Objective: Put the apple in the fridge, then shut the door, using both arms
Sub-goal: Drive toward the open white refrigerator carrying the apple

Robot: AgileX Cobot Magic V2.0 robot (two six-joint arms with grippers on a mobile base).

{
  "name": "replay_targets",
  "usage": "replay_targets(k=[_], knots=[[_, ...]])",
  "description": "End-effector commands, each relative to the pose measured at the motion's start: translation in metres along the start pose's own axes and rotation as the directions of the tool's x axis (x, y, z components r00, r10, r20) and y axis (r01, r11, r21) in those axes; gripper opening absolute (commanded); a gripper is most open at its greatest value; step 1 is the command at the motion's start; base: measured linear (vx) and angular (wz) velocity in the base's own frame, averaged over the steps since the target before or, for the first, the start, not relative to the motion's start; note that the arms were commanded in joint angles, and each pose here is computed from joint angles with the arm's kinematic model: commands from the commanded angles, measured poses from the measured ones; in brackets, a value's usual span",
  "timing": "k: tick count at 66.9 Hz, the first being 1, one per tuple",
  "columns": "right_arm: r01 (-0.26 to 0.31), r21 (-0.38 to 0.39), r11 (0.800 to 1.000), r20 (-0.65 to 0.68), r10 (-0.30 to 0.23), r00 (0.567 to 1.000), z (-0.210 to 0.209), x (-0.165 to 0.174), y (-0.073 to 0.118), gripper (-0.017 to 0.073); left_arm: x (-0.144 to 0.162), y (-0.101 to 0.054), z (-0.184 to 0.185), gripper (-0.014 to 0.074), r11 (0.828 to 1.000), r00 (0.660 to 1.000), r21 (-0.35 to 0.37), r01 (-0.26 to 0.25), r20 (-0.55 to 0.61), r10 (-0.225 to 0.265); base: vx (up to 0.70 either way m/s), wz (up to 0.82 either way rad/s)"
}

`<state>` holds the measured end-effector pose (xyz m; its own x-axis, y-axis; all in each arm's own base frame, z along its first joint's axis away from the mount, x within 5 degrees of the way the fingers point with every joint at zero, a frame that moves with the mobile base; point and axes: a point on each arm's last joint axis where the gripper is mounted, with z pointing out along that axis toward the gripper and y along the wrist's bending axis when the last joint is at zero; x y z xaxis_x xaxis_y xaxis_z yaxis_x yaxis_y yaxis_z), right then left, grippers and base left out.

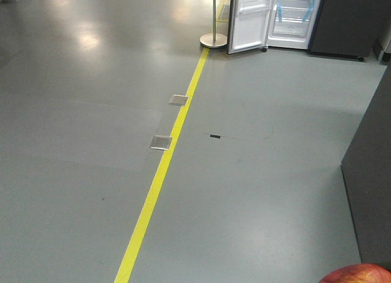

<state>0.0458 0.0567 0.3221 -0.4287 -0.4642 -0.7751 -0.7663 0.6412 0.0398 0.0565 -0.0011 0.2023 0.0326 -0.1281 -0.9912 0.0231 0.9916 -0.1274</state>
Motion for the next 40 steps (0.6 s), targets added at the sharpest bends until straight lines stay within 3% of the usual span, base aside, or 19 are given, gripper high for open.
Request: replay_targets(k=[1,40], knots=[[0.003,0.007,1.000,0.078,-0.003,0.997,-0.0048,-0.0113,0.0000,0.0158,-0.0134,-0.0020,-0.0024,-0.0006,1.000,0.994,0.021,0.009,0.107,-0.011,0.20,0.04],[0.003,0.007,1.000,0.078,-0.003,0.997,-0.0048,-0.0113,-0.0001,0.0157,-0.0134,-0.0020,-0.0024,-0.0006,1.000,0.994,0.021,0.009,0.107,-0.011,0.22,-0.02]])
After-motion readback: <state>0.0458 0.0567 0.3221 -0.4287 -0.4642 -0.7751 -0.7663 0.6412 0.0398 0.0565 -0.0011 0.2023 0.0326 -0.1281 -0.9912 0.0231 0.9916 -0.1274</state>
